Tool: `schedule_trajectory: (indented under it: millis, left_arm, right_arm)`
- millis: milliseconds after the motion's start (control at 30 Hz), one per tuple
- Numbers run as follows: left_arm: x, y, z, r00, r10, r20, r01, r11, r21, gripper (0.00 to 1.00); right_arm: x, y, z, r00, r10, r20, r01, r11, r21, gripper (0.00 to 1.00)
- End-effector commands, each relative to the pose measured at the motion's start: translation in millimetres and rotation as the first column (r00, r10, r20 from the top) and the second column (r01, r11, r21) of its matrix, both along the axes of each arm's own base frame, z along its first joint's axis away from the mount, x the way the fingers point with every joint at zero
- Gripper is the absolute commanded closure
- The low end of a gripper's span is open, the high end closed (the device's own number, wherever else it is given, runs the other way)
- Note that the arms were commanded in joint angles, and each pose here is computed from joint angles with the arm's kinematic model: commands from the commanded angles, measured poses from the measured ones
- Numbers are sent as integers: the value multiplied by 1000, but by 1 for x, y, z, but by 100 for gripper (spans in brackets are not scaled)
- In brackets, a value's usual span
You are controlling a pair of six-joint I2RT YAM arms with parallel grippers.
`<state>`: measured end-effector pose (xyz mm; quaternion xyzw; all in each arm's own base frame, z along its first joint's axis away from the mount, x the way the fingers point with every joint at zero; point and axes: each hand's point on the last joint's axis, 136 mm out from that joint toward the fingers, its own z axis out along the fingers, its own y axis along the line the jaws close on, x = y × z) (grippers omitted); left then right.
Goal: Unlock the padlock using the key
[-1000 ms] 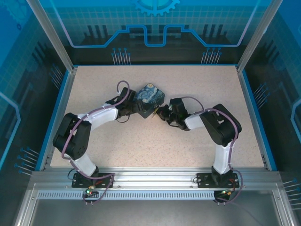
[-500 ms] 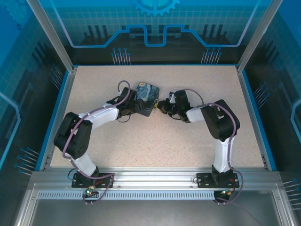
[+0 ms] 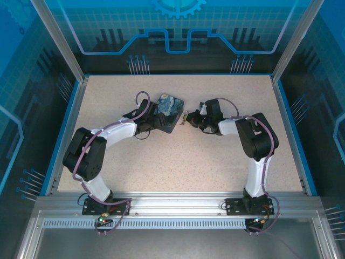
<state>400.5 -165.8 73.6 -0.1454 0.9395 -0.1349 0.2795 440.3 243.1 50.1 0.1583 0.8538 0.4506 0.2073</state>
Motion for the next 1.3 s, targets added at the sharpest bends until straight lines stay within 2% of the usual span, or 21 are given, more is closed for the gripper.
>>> schedule_trajectory:
  millis: [0, 233, 367, 600, 833, 900, 1100, 1167, 1267]
  left_arm:
    - [-43, 22, -49, 974, -1, -226, 29, 992, 121, 18]
    - [-32, 18, -24, 983, -12, -183, 33, 993, 112, 6]
    - [-25, 14, 2, 991, -25, -134, 37, 995, 88, 1]
    - [-27, 11, 50, 998, -40, -49, 42, 998, 36, 1]
    - [-42, 17, 93, 999, -42, 17, 42, 999, 7, 1]
    - [-47, 20, 103, 999, -37, 34, 37, 999, 2, 1]
    - [-60, 29, 124, 997, -25, 71, 25, 1000, -2, 1]
    - [-63, 30, 128, 997, -21, 76, 22, 1000, -7, 1]
    - [-66, 32, 132, 996, -13, 84, 14, 1000, -16, 1]
  right_arm:
    - [14, -4, 18, 998, -33, 63, 27, 995, 91, 100]
    - [3, -34, 29, 997, -50, 56, 46, 995, 84, 100]
    - [-16, -62, 18, 997, -71, 3, 71, 997, 38, 100]
    - [-50, -112, -7, 984, -148, -95, 148, 989, -10, 100]
    - [-74, -143, -18, 965, -199, -173, 197, 980, -28, 100]
    - [-83, -153, -20, 956, -216, -197, 214, 976, -31, 92]
    - [-113, -192, -11, 922, -309, -236, 300, 951, -74, 36]
    - [-124, -204, -3, 911, -340, -235, 323, 940, -106, 20]
    - [-140, -217, 10, 896, -382, -225, 357, 923, -143, 7]
